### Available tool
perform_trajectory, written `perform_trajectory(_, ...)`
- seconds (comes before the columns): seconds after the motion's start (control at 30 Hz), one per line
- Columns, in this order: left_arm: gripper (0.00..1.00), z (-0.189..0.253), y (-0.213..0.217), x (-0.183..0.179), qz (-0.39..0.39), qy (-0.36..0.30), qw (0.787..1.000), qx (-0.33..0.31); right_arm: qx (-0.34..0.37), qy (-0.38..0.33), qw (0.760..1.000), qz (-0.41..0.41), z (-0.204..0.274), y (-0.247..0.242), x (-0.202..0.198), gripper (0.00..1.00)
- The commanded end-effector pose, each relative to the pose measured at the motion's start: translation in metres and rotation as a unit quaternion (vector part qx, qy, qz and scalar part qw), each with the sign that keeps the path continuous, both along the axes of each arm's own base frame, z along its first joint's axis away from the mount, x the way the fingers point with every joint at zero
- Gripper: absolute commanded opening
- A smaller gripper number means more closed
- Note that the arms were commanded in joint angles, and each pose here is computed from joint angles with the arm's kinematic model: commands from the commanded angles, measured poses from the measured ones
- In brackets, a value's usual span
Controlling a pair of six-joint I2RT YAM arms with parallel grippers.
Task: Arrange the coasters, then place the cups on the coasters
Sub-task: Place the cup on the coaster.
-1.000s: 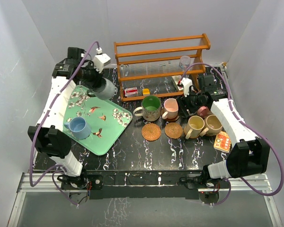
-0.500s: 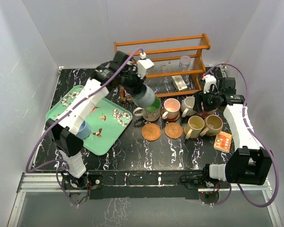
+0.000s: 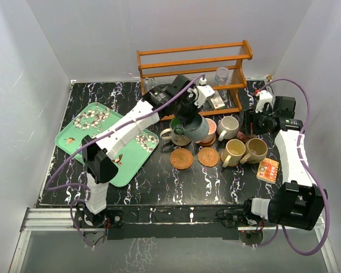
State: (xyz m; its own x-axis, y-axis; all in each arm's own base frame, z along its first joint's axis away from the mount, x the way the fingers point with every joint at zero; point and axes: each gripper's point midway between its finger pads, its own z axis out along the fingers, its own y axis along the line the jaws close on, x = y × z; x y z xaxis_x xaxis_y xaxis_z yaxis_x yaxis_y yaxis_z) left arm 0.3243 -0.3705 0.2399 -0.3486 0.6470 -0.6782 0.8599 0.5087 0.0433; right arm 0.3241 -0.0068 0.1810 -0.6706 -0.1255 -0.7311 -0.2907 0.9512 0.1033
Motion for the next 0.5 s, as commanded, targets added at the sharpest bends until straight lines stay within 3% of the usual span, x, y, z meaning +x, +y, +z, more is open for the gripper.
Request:
perform_trajectory(0.0,0.00,0.038,-0.027,-0.009,-0.013,-0.029,0.998,-0.053,0.003,-0.059,0.998,-0.001,0.026,-0.002,0.006,0.58)
perform_trajectory(0.2,0.00,0.023,-0.047,-0.026,-0.050,-0.012,0.997,-0.049,0.006,-0.069,0.998,-0.012,0.032,-0.008,0.004,0.59)
perform_trajectory(0.47,0.00,0.002,-0.064,-0.033,-0.038,-0.006,0.999,-0.036,0.012,-0.075,0.997,-0.028,0.036,-0.016,0.002,0.59)
